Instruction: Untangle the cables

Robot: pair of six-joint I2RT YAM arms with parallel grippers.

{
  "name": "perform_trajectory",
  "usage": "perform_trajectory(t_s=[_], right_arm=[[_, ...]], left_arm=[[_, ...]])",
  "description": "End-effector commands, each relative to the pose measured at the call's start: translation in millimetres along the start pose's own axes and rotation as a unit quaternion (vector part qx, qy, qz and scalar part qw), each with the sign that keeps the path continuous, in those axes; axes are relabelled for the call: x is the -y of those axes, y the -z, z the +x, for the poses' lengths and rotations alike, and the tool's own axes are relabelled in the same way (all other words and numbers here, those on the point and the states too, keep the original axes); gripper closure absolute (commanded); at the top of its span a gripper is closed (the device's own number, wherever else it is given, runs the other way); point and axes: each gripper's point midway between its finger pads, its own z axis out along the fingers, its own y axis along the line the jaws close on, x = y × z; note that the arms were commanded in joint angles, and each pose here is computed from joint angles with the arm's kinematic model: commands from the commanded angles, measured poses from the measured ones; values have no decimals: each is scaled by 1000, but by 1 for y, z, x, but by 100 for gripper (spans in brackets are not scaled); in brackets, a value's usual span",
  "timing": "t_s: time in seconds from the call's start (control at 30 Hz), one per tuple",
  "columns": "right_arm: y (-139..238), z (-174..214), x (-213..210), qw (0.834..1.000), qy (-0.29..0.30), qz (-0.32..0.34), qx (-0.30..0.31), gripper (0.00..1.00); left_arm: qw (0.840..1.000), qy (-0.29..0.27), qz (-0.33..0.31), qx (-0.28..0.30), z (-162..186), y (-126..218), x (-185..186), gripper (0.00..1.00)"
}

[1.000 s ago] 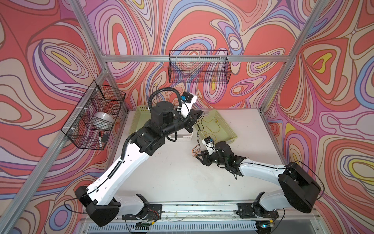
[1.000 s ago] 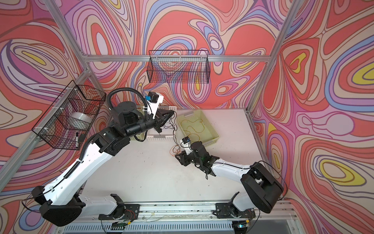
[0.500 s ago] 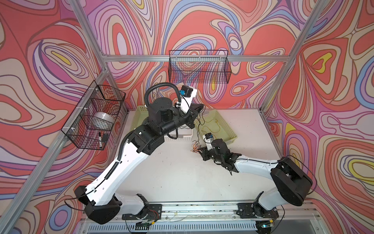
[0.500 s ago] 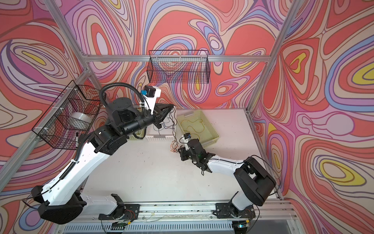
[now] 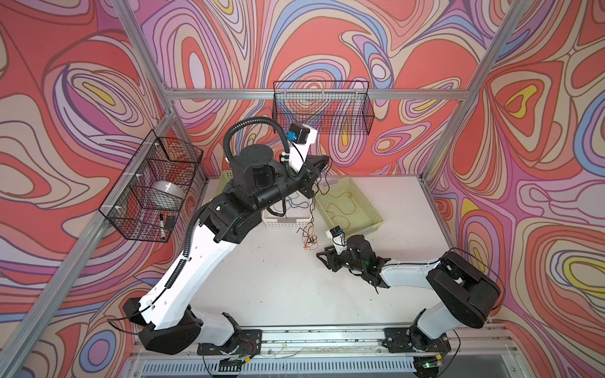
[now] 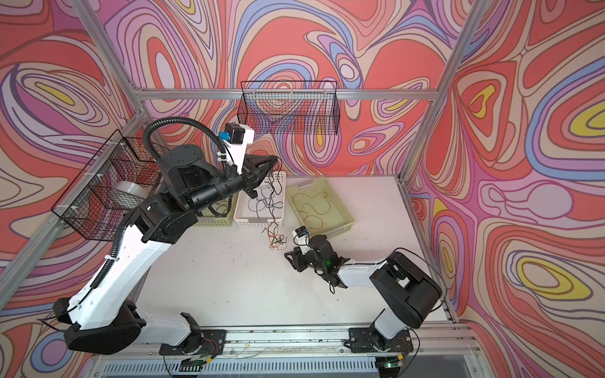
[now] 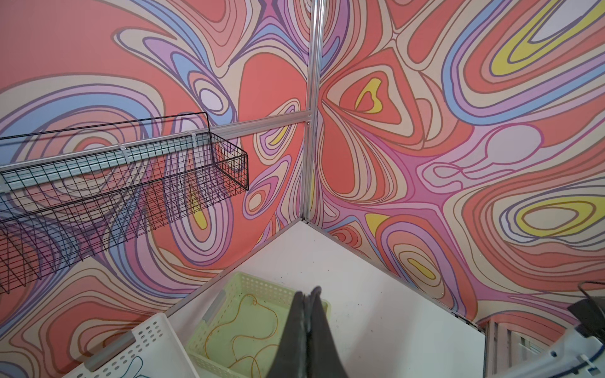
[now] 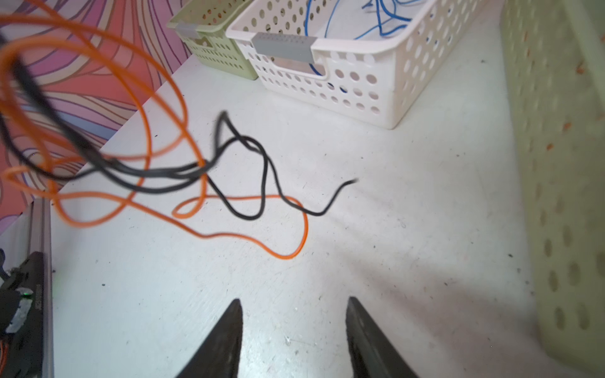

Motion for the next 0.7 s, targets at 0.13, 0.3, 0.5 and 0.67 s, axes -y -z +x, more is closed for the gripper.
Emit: perform_trajectory(t_s=[0.13, 0.3, 0.5, 0.67], right_arm=[[7, -44, -33, 993, 49, -74, 82, 38], [4, -59, -42, 988, 54, -99, 106, 39], [-15, -40, -31, 995, 24, -84, 55, 90], [-21, -11, -15, 999, 1, -50, 1, 100]], left_arm=[[1000, 10, 17, -7, 10, -1, 6, 100], [1000, 21, 21, -8, 15, -2, 8, 100], [1000, 16, 3, -1, 11, 4, 3, 100], [1000, -9, -29, 6, -2, 13, -7, 100]])
